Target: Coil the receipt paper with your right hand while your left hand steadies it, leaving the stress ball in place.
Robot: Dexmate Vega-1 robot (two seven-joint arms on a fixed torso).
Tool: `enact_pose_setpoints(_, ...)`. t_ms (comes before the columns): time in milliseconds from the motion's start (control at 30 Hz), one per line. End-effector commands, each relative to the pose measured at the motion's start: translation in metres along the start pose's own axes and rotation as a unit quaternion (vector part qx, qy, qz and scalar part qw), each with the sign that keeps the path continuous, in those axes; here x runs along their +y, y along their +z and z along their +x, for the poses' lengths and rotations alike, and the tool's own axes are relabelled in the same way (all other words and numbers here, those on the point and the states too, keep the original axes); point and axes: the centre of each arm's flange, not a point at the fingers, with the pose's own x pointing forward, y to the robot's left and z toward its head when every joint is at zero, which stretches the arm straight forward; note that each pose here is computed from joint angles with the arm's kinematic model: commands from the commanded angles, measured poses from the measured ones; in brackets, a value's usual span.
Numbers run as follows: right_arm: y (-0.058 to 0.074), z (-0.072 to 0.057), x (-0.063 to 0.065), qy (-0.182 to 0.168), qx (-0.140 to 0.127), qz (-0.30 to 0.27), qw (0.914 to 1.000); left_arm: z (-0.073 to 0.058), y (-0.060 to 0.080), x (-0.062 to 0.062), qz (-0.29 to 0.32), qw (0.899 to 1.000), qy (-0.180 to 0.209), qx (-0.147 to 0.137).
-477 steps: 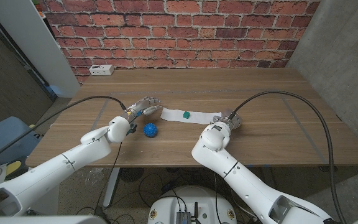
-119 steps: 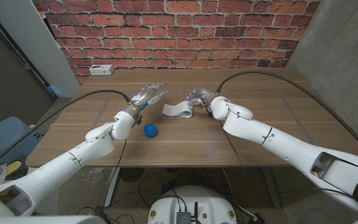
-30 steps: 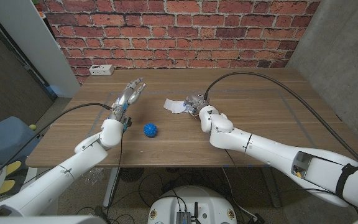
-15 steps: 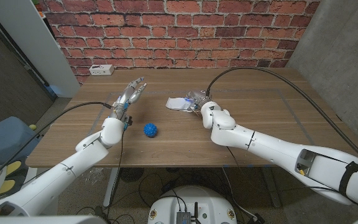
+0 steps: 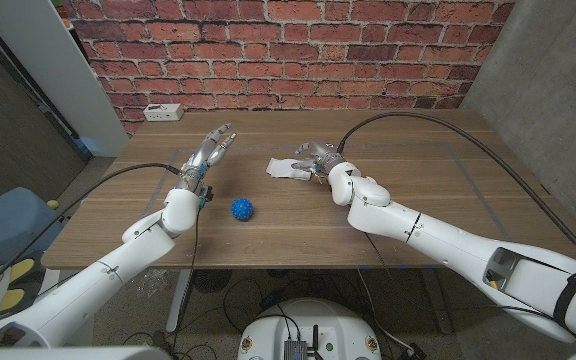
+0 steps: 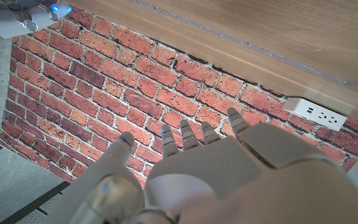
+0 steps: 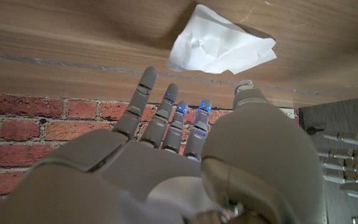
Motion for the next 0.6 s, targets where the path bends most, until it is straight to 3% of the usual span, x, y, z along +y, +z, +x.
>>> enact_pose_setpoints(33, -0.010, -0.003, -0.013, -0.060, -0.055, 0.133, 0.9878, -0.001, -0.003, 0.003, -0.018, 1.000, 0.002, 0.001)
enact_pose_setpoints(333, -0.021, -0.007, -0.020, -0.100, -0.087, 0.224, 0.9655, -0.004, -0.005, 0.005, -0.032, 0.999, 0.008, -0.004)
enact_pose_setpoints(600, -0.024, -0.012, -0.021, -0.110, -0.104, 0.278, 0.9486, -0.008, -0.007, 0.010, -0.049, 0.999, 0.008, -0.010)
